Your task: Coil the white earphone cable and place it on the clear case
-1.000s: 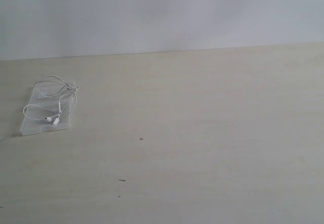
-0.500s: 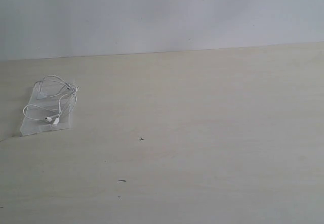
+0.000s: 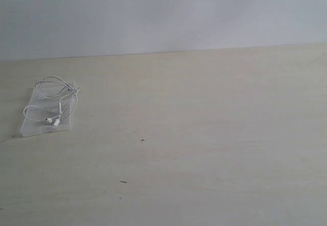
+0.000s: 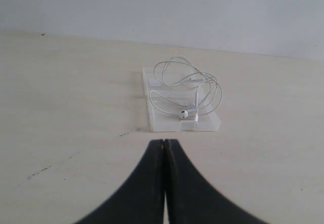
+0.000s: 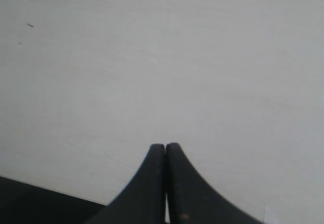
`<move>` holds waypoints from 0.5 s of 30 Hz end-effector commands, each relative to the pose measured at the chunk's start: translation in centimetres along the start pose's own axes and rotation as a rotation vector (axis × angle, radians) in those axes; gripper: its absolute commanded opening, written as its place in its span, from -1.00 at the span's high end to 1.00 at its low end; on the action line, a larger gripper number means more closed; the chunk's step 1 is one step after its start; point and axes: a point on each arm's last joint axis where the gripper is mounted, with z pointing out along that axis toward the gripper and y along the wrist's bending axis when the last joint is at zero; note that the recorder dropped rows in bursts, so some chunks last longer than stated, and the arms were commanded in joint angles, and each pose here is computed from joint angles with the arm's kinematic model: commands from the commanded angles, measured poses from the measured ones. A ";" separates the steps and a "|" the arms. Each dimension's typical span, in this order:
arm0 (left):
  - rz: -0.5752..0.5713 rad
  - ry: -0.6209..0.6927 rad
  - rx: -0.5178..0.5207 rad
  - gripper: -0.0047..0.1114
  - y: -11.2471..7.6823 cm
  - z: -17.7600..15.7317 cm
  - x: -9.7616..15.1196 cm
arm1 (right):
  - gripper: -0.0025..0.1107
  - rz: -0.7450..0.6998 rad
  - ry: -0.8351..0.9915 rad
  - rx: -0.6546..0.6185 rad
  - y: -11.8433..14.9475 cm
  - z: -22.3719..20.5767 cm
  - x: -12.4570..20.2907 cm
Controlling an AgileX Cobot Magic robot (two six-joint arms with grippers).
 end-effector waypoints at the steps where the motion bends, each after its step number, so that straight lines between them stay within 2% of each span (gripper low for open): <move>1: -0.014 -0.006 0.002 0.92 0.0 0.0 0.0 | 0.96 -0.005 -0.006 0.003 -0.1 0.0 0.0; 6: -0.014 -0.006 0.002 0.92 0.0 0.0 0.0 | 0.96 -0.013 -0.009 0.005 -0.1 0.0 0.0; 7: -0.014 -0.006 0.002 0.92 0.0 0.0 0.0 | 0.96 -0.069 -0.022 0.014 -0.2 0.0 -0.1; 12: -0.014 -0.006 0.002 0.92 0.0 0.0 0.0 | 0.96 -0.043 -0.043 0.028 -0.5 -0.1 -0.3; 15: -0.014 -0.006 0.002 0.92 0.0 0.0 0.0 | 0.96 -0.013 -0.162 -0.057 0.1 -0.1 -1.5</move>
